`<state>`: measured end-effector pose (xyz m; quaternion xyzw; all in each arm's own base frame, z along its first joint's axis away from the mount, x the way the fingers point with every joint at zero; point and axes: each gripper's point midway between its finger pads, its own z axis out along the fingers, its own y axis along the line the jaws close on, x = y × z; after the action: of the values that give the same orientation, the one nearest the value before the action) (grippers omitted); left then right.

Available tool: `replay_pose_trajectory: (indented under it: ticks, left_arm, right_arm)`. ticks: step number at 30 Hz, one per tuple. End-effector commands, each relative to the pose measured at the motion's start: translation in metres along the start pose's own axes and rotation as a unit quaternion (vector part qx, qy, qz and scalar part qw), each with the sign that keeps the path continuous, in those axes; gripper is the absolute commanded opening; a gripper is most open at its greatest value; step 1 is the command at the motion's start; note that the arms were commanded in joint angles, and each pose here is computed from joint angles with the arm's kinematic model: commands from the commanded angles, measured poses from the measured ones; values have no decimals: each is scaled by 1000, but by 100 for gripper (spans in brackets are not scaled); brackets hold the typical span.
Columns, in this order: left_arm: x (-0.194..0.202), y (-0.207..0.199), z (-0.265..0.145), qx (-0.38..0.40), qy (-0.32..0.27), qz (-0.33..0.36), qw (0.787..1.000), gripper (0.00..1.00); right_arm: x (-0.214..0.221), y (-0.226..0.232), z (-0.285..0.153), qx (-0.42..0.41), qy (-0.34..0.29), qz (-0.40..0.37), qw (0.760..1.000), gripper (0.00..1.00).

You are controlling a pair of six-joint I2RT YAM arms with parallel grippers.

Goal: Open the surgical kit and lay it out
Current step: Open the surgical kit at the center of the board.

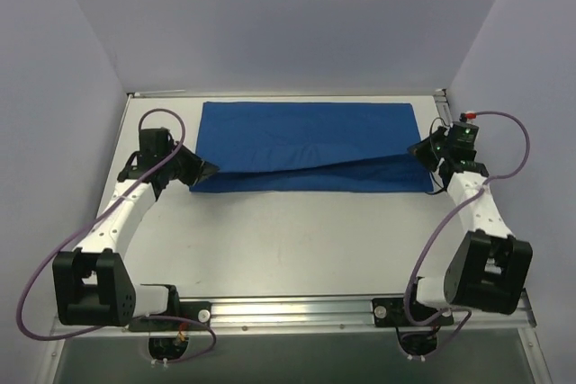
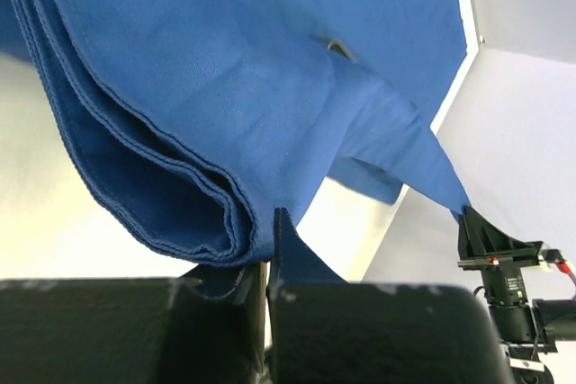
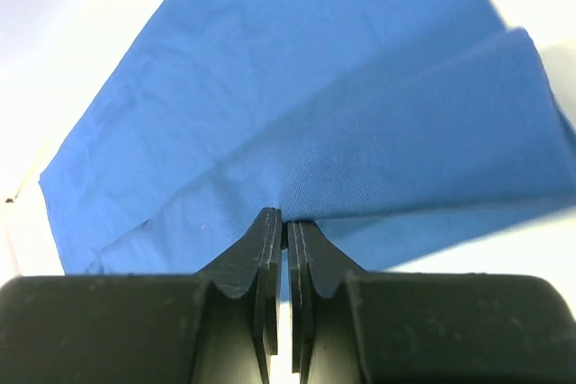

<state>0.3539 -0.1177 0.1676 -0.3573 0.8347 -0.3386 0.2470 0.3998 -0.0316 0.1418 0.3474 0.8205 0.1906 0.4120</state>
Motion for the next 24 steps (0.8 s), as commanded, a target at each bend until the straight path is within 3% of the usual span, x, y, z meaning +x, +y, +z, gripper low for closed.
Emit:
replay_pose_trajectory:
  ticks: [1, 9, 15, 20, 23, 24]
  left_arm:
    - [22, 7, -20, 12, 31, 5, 999, 2]
    - [58, 39, -50, 5, 50, -2, 999, 2]
    - [76, 63, -74, -24, 58, -2, 998, 2]
    - [89, 79, -90, -55, 72, -4, 996, 2]
    - [99, 91, -96, -73, 85, -13, 994, 6]
    - [104, 93, -99, -72, 90, -13, 993, 13]
  right_arm:
    - [25, -35, -39, 76, 15, -22, 997, 0]
    - [50, -63, -98, 134, 19, -52, 989, 0]
    - [54, -58, -120, 142, 18, -51, 988, 0]
    - [80, -64, -122, 158, 65, -51, 984, 0]
    - [84, -77, -134, 192, 69, -54, 977, 0]
    - [86, -76, -141, 188, 67, -54, 978, 0]
